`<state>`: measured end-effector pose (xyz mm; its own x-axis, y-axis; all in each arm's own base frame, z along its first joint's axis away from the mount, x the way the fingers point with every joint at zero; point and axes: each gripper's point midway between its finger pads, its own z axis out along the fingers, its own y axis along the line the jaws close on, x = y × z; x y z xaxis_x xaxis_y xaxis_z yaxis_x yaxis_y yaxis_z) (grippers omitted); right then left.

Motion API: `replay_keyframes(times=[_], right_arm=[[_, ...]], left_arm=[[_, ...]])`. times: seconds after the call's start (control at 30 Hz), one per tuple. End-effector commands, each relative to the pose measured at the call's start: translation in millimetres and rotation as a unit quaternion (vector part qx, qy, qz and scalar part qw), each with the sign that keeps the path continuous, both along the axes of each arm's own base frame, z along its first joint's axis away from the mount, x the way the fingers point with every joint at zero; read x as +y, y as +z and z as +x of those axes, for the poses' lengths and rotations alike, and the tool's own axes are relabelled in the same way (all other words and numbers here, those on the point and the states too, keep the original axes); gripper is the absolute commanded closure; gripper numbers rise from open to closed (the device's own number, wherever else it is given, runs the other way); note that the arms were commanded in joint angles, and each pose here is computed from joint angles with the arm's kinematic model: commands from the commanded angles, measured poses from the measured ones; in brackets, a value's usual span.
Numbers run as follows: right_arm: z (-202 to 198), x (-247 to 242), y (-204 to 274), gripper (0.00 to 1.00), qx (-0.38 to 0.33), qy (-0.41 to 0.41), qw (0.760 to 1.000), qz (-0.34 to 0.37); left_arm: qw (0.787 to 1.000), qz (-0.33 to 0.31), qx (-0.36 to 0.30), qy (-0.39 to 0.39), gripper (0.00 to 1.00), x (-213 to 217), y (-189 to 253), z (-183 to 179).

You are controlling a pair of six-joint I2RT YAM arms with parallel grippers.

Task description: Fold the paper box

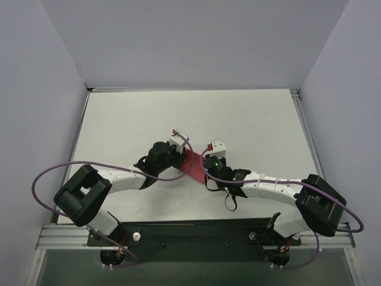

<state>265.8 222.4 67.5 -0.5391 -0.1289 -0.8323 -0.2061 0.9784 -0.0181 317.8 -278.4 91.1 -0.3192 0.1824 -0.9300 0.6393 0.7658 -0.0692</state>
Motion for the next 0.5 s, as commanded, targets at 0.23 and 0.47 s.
replay_keyframes(times=[0.23,0.47], right_arm=[[18,12,17,0.93,-0.033,-0.006,0.999,0.006],[21,14,21,0.96,-0.042,-0.020,0.999,0.006]], left_arm=[[0.998,-0.041,-0.036,-0.013,0.85,-23,33,12],[0.999,-0.031,-0.025,-0.004,0.98,-24,20,6]])
